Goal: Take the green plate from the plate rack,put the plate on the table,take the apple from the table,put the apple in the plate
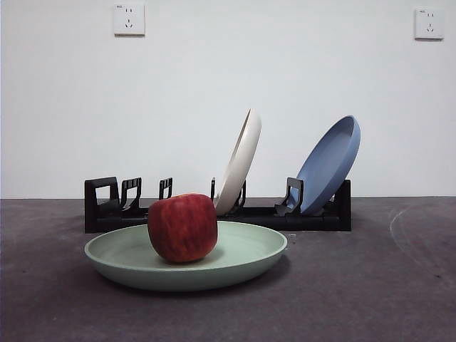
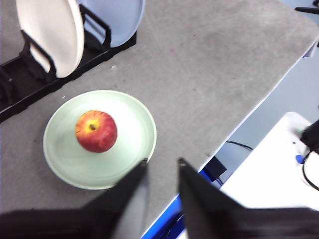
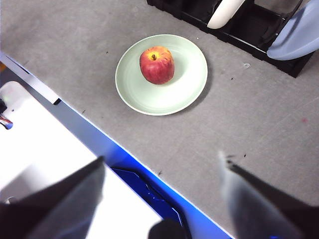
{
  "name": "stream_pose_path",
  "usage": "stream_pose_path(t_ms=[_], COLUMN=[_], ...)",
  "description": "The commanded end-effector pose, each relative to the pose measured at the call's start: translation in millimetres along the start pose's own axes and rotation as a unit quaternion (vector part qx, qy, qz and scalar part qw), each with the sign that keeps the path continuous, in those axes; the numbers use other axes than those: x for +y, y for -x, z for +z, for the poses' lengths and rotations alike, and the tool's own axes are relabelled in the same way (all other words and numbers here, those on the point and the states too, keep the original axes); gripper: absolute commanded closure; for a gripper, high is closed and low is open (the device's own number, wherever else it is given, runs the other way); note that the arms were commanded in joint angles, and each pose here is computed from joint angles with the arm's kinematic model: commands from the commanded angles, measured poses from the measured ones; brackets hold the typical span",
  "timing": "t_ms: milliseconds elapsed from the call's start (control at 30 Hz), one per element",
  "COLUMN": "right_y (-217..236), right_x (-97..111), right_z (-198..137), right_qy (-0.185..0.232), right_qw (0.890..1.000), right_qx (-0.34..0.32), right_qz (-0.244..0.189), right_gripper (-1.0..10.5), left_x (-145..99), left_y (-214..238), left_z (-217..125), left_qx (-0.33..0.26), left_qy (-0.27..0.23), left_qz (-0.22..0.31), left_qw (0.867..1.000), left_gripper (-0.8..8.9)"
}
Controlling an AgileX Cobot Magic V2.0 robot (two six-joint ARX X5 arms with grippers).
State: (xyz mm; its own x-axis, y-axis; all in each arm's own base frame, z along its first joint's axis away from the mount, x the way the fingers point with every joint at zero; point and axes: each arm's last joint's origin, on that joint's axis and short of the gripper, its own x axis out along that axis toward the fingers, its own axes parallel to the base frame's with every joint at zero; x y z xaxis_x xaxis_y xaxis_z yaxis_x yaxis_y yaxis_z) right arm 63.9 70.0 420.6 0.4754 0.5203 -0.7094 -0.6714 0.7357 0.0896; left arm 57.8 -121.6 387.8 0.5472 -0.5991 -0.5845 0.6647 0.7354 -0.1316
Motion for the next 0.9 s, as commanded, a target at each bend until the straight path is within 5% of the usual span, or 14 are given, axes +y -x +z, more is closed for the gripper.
stream_pose_path(t_ms=[33, 900], right_y=[-1.8, -7.4], right_x=[-0.4, -0.5], right_z=[-3.7, -0.1], right_qy=[-0.005, -0.031], right_qw=[1.0, 0.999], right_qx=[0.015, 0.024], right_qz=[-0.002, -0.013], right_gripper=[9.6, 9.5], left_x=[-1.8, -2.8], left_y=[-0.1, 0.7], left_z=[-0.2, 2.4], left_qx=[-0.005, -0.017], left_qy=[-0.012, 0.003], left_qz=[-0.008, -0.02], left_qw=[1.0, 1.0], left_gripper=[8.22, 8.17])
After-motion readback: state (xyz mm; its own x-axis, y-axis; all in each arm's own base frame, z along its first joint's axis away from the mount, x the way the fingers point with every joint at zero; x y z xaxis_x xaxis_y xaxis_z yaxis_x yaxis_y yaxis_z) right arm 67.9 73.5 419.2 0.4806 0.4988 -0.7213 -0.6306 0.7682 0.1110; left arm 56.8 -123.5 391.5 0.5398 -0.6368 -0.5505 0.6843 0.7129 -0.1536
